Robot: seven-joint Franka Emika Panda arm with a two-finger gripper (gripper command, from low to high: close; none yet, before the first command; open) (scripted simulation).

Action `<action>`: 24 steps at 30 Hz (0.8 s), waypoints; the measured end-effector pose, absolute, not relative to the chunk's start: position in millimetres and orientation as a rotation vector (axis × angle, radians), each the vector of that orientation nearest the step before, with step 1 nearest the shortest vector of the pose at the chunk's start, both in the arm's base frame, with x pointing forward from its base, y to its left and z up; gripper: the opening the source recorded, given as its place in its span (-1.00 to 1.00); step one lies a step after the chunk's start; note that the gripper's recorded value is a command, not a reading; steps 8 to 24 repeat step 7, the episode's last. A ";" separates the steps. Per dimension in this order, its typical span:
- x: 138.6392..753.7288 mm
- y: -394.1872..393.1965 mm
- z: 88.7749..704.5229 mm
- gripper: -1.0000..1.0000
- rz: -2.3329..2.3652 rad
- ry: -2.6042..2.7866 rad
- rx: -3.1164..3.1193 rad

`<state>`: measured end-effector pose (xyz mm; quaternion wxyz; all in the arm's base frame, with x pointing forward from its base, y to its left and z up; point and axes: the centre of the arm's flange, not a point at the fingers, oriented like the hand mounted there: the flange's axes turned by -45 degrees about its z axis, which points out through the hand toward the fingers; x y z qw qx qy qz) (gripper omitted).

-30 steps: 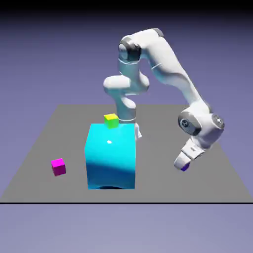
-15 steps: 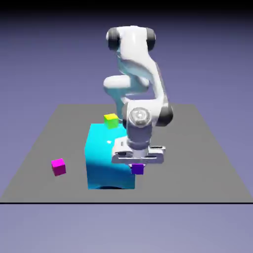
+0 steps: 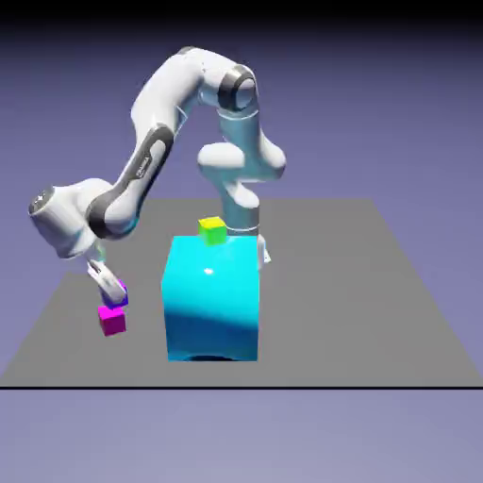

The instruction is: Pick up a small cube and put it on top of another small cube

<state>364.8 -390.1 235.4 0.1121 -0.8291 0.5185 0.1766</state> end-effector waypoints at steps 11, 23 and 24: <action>355.7 -371.9 169.7 1.00 0.521 1.522 -2.436; 355.7 -371.9 169.7 1.00 0.521 1.522 -2.436; 355.7 -371.9 169.7 1.00 0.521 1.522 -2.436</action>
